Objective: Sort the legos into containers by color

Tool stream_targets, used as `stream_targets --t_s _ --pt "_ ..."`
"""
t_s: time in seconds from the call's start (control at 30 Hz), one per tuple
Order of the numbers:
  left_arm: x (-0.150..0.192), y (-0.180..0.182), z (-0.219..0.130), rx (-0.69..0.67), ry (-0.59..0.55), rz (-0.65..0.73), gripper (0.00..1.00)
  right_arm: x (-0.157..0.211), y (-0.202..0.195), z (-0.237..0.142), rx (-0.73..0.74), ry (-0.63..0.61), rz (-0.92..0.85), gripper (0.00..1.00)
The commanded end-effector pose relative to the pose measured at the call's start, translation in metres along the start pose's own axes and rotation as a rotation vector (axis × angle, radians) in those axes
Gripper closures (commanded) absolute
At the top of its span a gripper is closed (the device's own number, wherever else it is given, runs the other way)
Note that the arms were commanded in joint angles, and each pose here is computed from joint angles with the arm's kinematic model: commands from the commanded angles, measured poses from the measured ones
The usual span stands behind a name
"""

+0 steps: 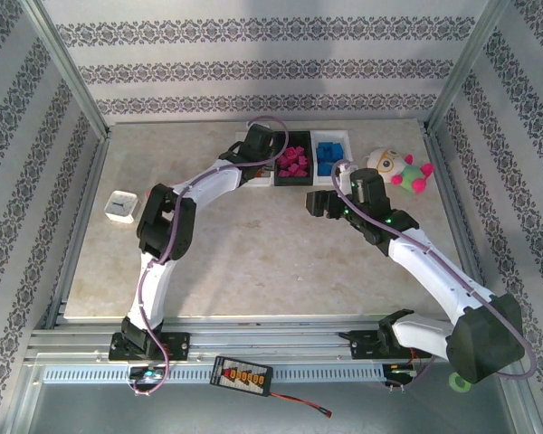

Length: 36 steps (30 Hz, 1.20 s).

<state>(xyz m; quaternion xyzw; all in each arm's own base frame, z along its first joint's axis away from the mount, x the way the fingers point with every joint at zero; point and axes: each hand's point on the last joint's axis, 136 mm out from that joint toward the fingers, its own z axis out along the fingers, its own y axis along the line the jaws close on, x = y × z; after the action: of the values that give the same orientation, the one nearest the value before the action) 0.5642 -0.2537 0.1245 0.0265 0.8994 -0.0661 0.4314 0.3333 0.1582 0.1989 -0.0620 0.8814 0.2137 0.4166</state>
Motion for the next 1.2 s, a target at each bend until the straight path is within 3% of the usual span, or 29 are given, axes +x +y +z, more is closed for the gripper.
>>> stream_targets --t_s 0.0,0.07,0.3,0.33,0.57,0.8,1.0,1.17 --pt "-0.017 0.007 0.003 -0.017 -0.034 0.004 0.60 -0.005 -0.007 -0.007 0.019 -0.037 0.014 0.15" --pt "-0.022 0.003 -0.002 0.004 -0.046 0.002 0.42 -0.005 -0.012 -0.009 0.036 -0.045 0.020 0.15" --pt "-0.043 0.011 -0.059 0.025 -0.169 0.020 0.02 -0.007 -0.048 -0.014 0.153 -0.104 0.064 0.10" --pt "-0.043 0.014 -0.069 0.023 -0.185 0.031 0.01 -0.008 -0.054 -0.015 0.172 -0.115 0.064 0.09" --pt "-0.011 0.061 -0.137 -0.056 -0.320 0.114 0.01 -0.019 -0.093 -0.024 0.364 -0.264 -0.086 0.02" --pt "0.048 0.135 -0.187 -0.193 -0.335 0.199 0.01 -0.016 -0.128 -0.021 0.495 -0.314 -0.191 0.02" --pt "0.092 0.197 -0.204 -0.335 -0.330 0.228 0.01 -0.009 -0.154 -0.007 0.525 -0.359 -0.176 0.02" --pt "0.110 0.225 -0.189 -0.315 -0.330 0.155 0.01 -0.004 -0.172 -0.001 0.557 -0.402 -0.181 0.02"
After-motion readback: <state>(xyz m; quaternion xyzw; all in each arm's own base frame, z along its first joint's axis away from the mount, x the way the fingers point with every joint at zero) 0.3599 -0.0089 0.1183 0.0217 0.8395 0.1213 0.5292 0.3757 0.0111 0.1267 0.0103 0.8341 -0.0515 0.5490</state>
